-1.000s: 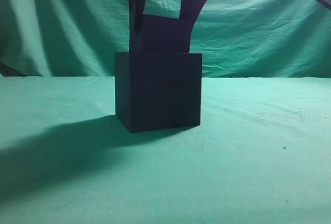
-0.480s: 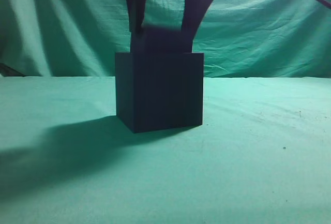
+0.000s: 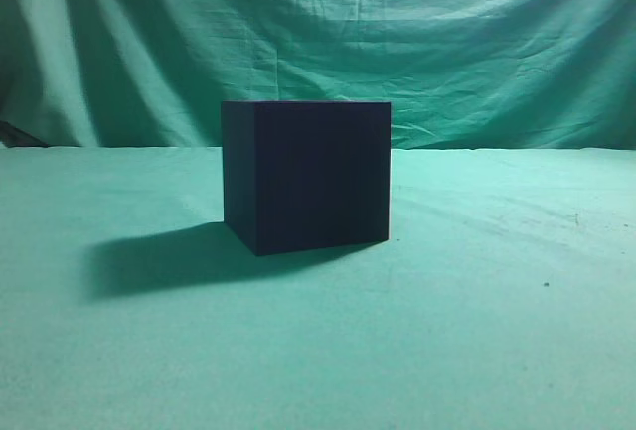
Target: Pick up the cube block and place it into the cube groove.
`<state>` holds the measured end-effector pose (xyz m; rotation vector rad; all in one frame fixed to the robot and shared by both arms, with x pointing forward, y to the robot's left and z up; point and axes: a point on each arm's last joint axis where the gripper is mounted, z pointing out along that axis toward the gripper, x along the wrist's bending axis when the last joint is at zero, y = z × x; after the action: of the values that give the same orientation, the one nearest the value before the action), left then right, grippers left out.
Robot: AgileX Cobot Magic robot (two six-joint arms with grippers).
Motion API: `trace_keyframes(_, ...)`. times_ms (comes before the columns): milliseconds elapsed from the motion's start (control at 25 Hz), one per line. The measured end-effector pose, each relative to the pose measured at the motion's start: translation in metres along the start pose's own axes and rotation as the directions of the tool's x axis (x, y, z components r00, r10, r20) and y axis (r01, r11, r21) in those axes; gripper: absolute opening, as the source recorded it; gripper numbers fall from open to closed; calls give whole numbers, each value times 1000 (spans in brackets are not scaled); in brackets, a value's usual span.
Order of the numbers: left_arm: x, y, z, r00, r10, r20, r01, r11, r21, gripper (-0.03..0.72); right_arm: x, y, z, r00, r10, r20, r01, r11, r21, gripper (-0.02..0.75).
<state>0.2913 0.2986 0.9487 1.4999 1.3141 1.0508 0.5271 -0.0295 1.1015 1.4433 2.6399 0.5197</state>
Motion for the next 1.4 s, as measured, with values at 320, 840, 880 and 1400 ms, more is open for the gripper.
trace_keyframes(320, 0, 0, 0, 1000, 0, 0, 0, 1000, 0, 0, -7, -54, -61, 999, 25, -29, -27, 998, -56, 0)
trace_keyframes(840, 0, 0, 0, 1000, 0, 0, 0, 1000, 0, 0, -31, -203, -126, 997, 23, -80, -44, 963, -266, 0)
trace_keyframes(880, 0, 0, 0, 1000, 0, 0, 0, 1000, 0, 0, -34, -214, -129, 996, 18, -86, -43, 953, -299, 0)
trace_keyframes(1400, 0, 0, 0, 1000, 0, 0, 0, 1000, 0, 0, -49, -300, -152, 992, -57, -110, -16, 820, -572, 0)
